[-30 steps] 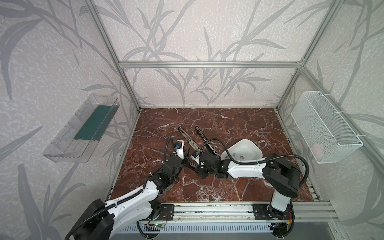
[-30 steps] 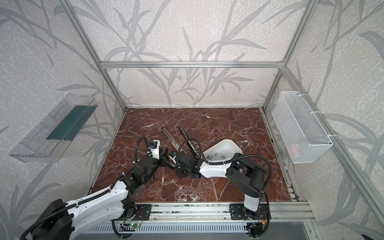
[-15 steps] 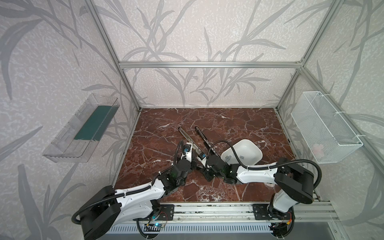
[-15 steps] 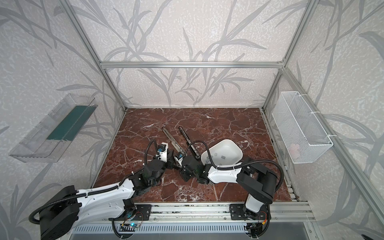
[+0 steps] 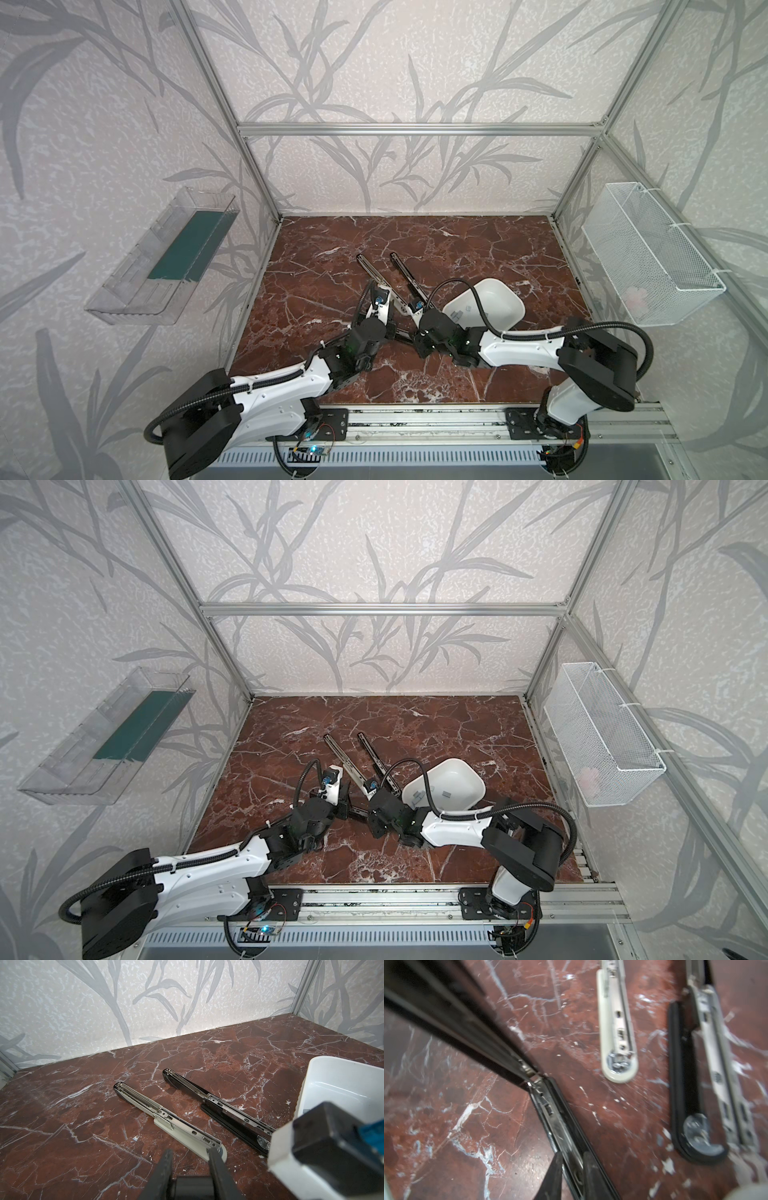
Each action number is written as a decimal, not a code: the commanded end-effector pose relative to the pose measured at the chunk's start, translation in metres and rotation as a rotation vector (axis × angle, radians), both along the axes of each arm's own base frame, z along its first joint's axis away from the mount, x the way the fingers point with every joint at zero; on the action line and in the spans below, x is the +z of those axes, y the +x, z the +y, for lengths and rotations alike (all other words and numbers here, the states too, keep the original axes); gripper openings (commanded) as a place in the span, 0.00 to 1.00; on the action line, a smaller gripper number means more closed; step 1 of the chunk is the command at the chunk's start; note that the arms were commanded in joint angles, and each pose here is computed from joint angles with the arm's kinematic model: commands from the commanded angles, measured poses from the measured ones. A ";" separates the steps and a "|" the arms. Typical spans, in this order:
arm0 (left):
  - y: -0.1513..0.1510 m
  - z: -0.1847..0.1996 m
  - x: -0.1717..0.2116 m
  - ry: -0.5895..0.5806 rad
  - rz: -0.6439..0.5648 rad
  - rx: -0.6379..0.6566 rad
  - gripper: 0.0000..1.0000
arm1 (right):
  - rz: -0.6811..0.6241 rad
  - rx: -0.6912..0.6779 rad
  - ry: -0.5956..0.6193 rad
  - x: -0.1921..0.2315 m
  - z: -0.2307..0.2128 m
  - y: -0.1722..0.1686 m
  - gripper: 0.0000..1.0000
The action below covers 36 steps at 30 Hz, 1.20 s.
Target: Load the staples into the stapler
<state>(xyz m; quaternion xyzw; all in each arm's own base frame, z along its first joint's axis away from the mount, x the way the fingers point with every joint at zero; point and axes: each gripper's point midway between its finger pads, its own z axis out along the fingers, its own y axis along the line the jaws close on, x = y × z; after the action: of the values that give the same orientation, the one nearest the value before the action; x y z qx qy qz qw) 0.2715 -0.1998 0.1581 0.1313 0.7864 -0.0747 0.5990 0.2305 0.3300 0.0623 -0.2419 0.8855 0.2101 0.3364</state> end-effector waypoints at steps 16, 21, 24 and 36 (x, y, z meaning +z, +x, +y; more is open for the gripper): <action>-0.005 -0.007 -0.016 0.075 0.034 -0.044 0.28 | 0.221 -0.243 0.011 -0.017 -0.047 -0.017 0.27; -0.007 -0.008 -0.014 0.070 0.033 -0.053 0.28 | 0.255 -0.247 0.005 -0.027 -0.043 -0.018 0.24; -0.010 -0.012 -0.013 0.067 0.032 -0.069 0.28 | 0.266 -0.249 0.013 -0.028 -0.042 -0.019 0.22; -0.023 -0.054 -0.035 0.166 -0.018 -0.131 0.40 | 0.276 -0.293 0.014 -0.037 -0.048 -0.020 0.16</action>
<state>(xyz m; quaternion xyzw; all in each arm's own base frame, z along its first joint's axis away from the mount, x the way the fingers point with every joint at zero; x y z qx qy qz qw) 0.2525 -0.2543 0.1407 0.2210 0.7689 -0.0594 0.5970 0.2176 0.2925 0.0449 -0.0807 0.9367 0.2203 0.2600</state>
